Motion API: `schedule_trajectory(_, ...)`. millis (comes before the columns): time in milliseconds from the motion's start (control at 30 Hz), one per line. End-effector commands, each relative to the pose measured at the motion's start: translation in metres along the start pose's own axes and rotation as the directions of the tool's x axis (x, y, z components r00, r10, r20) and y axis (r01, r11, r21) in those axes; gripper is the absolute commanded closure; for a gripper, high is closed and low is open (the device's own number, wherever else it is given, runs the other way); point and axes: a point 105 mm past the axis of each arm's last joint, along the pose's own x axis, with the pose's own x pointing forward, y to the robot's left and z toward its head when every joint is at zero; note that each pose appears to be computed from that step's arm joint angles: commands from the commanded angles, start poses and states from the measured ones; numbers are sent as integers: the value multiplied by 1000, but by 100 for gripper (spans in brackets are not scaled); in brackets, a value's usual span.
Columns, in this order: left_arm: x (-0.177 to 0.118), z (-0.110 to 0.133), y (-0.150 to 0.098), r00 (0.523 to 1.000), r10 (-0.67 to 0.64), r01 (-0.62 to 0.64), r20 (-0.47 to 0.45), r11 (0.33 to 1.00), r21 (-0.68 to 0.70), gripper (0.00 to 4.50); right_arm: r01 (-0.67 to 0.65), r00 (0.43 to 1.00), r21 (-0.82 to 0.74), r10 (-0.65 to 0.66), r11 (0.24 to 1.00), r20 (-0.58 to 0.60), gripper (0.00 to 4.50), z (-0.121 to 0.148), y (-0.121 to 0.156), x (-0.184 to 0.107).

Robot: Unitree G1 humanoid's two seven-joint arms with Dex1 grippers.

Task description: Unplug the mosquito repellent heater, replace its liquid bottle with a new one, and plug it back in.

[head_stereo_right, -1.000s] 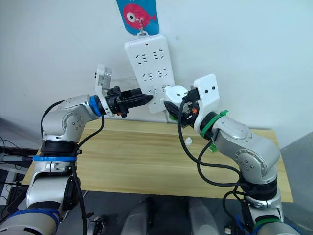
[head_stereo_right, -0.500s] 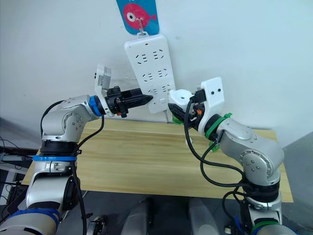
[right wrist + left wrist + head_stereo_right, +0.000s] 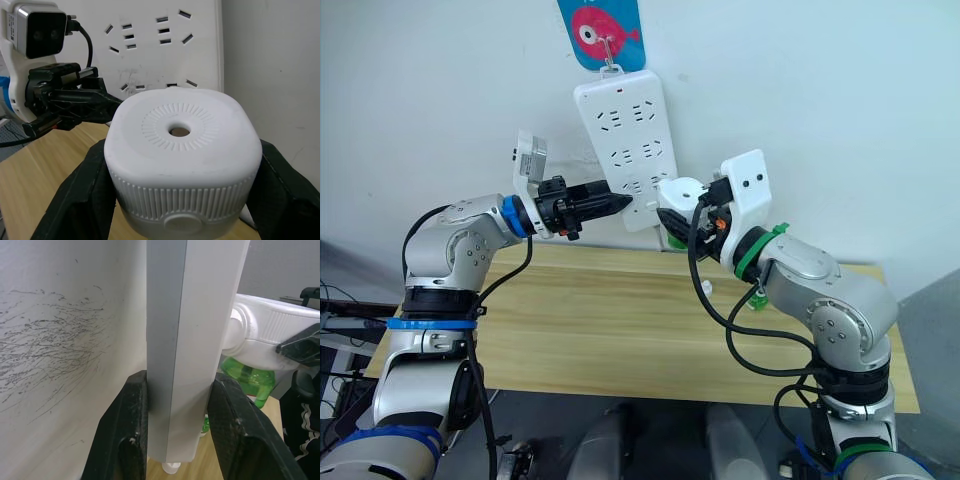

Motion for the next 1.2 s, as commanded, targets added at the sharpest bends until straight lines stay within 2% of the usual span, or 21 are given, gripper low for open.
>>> schedule_trajectory(33, -2, 8, -2, 1000, 1, -1, 17, 1000, 27, 323, 5, 999, -23, -3, 1000, 52, 146, 12, 1, 1)
schedule_trajectory(333, -1, 8, -2, 1000, 4, -5, 21, 999, 32, 323, 47, 999, -103, -44, 994, 29, 146, 15, -2, 6)
schedule_trajectory(600, 1, 7, -4, 1000, 3, -3, 25, 999, 37, 323, 82, 996, -79, -78, 994, 48, 146, 28, 6, 16)
schedule_trajectory(800, 5, 6, -6, 999, 0, -1, 38, 1000, 28, 323, 72, 997, 15, -73, 997, 39, 146, 12, 26, 29)
schedule_trajectory(1033, 7, 6, -11, 999, -4, 3, 48, 1000, 22, 323, 172, 985, -64, -170, 983, 36, 146, -4, 18, 43)
schedule_trajectory(1200, 7, 6, -13, 999, -7, 6, 48, 1000, 23, 323, 165, 986, -110, -160, 980, 53, 146, -9, 20, 53)
